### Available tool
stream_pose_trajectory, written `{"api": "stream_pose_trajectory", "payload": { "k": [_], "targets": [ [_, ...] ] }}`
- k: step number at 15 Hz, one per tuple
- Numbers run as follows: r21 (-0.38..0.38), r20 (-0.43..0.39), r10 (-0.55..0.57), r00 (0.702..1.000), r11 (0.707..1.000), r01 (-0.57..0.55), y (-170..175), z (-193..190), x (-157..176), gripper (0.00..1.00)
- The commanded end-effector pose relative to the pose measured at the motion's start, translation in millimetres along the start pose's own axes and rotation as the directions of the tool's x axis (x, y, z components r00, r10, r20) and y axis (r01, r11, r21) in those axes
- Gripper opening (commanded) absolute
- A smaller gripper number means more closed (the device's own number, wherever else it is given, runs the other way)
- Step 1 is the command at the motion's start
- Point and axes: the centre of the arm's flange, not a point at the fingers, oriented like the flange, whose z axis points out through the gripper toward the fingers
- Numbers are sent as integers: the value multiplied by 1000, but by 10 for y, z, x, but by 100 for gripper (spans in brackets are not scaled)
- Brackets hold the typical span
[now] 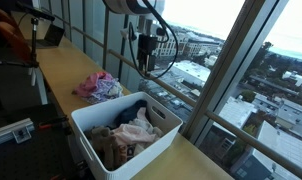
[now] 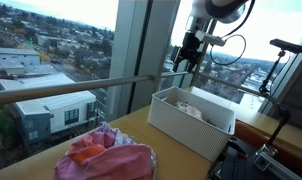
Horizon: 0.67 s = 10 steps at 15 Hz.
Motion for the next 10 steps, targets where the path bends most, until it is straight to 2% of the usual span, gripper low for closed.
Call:
{"api": "stream_pose_trajectory", "payload": {
  "k": [1, 4, 10],
  "targets": [
    [-17, 7, 44, 999, 999, -44, 561, 478, -90, 100],
    [-27, 34, 72, 997, 997, -71, 814, 910, -66, 100],
    [-50, 94, 70, 993, 997, -66, 859, 1857, -163, 100]
  ]
}}
